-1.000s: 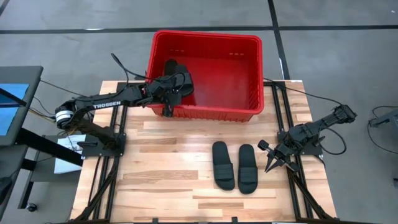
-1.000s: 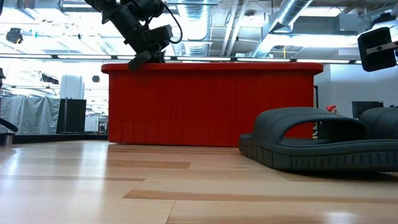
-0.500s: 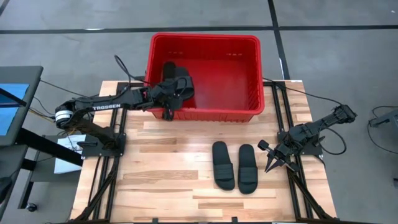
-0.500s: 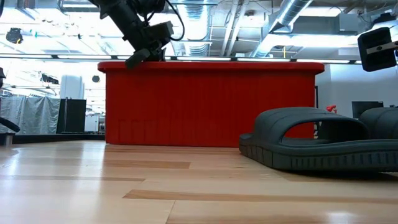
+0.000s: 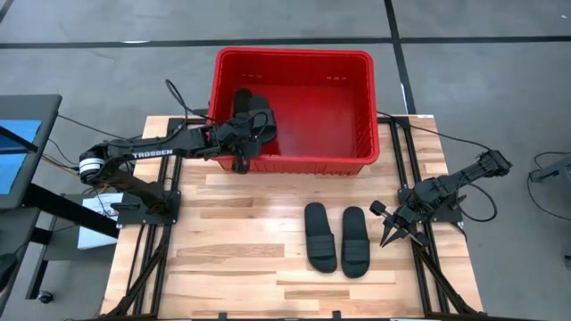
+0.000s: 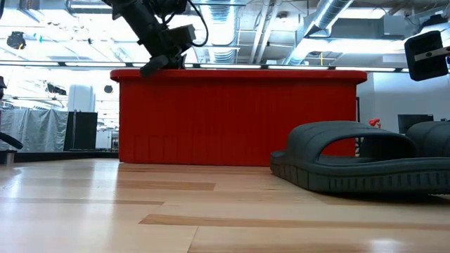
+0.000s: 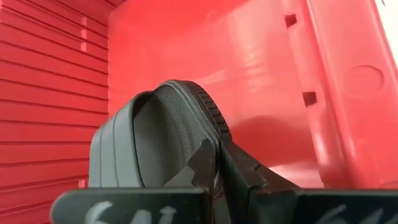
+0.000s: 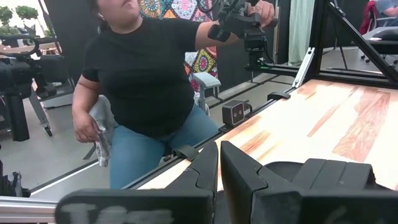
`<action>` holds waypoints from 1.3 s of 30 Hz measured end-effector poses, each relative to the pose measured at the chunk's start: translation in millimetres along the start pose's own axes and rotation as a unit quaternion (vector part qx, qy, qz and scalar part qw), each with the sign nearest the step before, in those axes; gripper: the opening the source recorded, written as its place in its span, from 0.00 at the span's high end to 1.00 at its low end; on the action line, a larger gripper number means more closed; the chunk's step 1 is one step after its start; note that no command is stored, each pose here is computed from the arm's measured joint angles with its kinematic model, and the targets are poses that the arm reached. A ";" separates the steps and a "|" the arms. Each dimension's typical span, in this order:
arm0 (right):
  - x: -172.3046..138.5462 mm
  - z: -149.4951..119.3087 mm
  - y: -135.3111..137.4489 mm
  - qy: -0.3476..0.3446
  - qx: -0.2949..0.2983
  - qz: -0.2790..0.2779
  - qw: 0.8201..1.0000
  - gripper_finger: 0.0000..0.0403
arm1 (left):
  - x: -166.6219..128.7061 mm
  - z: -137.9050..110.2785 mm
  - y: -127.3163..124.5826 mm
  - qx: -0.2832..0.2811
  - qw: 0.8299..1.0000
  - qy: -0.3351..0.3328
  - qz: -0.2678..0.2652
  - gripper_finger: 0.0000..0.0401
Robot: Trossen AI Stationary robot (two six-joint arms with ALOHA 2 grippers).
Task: Pick and place slides into bin
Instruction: Put the black slipper into the red container
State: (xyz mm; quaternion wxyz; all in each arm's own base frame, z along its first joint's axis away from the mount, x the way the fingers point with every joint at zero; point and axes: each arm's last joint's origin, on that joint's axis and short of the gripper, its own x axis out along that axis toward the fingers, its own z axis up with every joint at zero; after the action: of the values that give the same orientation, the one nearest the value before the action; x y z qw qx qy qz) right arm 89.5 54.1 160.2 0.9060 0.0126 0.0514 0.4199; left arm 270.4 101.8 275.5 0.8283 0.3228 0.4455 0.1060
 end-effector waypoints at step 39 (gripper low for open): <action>0.0 0.0 0.0 0.000 0.000 0.000 1.000 0.97 | -28.5 2.0 70.1 0.019 0.998 -0.022 0.061 1.00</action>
State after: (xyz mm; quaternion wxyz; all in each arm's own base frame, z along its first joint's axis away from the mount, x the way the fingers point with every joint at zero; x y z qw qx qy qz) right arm 89.5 54.1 160.2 0.9060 0.0126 0.0515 0.4200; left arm 263.3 141.6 339.4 0.8234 0.3672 0.4091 0.1406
